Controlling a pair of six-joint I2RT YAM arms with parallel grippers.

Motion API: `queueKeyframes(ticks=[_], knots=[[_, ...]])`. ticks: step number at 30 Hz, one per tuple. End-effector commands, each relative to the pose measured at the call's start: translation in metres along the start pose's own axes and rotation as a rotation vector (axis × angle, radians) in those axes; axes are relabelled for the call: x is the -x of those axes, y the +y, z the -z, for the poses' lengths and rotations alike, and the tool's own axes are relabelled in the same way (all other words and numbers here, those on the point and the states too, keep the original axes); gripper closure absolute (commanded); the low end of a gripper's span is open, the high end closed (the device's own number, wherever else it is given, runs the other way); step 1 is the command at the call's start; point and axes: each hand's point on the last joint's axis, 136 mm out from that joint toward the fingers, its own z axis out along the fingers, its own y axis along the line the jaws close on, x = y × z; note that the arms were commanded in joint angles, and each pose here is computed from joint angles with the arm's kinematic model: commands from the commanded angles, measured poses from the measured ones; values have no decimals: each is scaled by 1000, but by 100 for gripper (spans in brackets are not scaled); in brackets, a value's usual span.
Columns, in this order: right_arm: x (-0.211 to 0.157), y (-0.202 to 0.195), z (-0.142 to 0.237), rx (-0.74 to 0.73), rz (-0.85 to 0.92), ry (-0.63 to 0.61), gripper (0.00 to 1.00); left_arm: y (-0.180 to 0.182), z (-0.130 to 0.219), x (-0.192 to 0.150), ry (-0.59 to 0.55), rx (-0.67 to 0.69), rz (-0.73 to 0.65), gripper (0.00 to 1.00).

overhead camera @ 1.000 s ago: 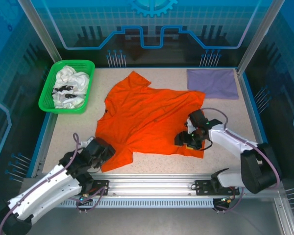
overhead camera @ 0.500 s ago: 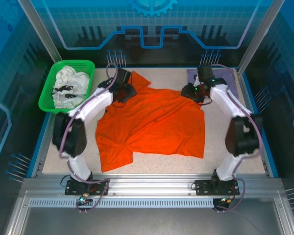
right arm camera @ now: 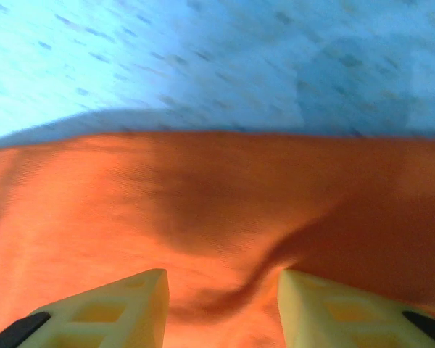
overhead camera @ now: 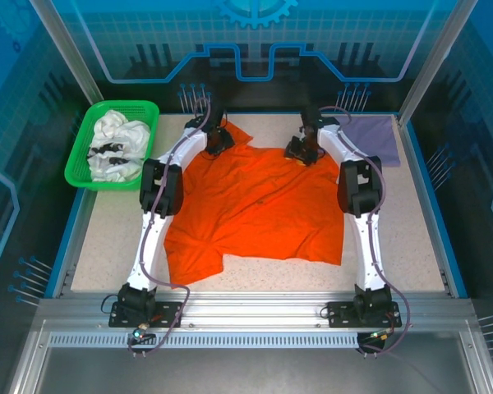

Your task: Fold and stack the t-shirts

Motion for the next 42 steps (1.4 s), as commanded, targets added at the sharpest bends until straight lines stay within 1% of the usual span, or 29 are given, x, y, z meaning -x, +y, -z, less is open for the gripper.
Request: queueKeyframes(ticks=[1, 4, 7, 11, 13, 17, 19, 21, 23, 26, 28, 30, 32, 34, 36, 37, 38, 40, 42], knots=[[-21, 13, -30, -5, -6, 91, 54, 42, -7, 3, 17, 140, 45, 62], [-21, 29, -49, 22, 0, 103, 53, 70, -3, 17, -14, 215, 101, 62], [-18, 45, -64, 62, -6, 97, 51, 92, 0, 30, -45, 273, 117, 63], [-6, 61, -73, 132, -19, 60, 48, 119, 2, 44, -56, 313, 157, 64], [3, 71, -74, 182, -4, 29, 45, 129, 9, 53, -78, 337, 175, 64], [24, 88, -65, 249, 20, -48, 40, 131, 30, 77, -158, 354, 164, 63], [36, 97, -56, 287, 27, -88, 35, 121, 38, 90, -176, 313, 158, 61], [48, 107, -37, 329, 45, -126, 30, 103, 50, 101, -187, 251, 135, 58], [57, 123, -7, 369, 84, -172, 26, 80, 70, 111, -214, 172, 115, 53], [71, 139, 61, 388, 132, -262, 19, 41, 114, 125, -255, 41, 81, 40], [72, 147, 116, 407, 162, -310, 18, 13, 153, 124, -279, -23, 37, 27], [58, 148, 158, 396, 198, -319, 18, -11, 191, 112, -296, -59, -14, 20], [29, 135, 192, 328, 225, -306, 20, -25, 223, 85, -287, -83, -42, 17], [-16, 102, 205, 261, 194, -278, 24, -27, 246, 41, -260, -116, -40, 17], [-61, 61, 211, 242, 125, -272, 25, -15, 264, -6, -244, -130, -32, 19], [-92, 30, 208, 217, 71, -262, 25, -4, 267, -32, -223, -124, -21, 20], [-112, 10, 207, 204, 39, -261, 26, 10, 268, -55, -193, -110, 2, 21], [-160, -35, 198, 170, -25, -241, 27, 42, 269, -106, -110, -88, 55, 28], [-201, -73, 188, 153, -88, -197, 30, 71, 270, -151, -35, -61, 51, 31]])
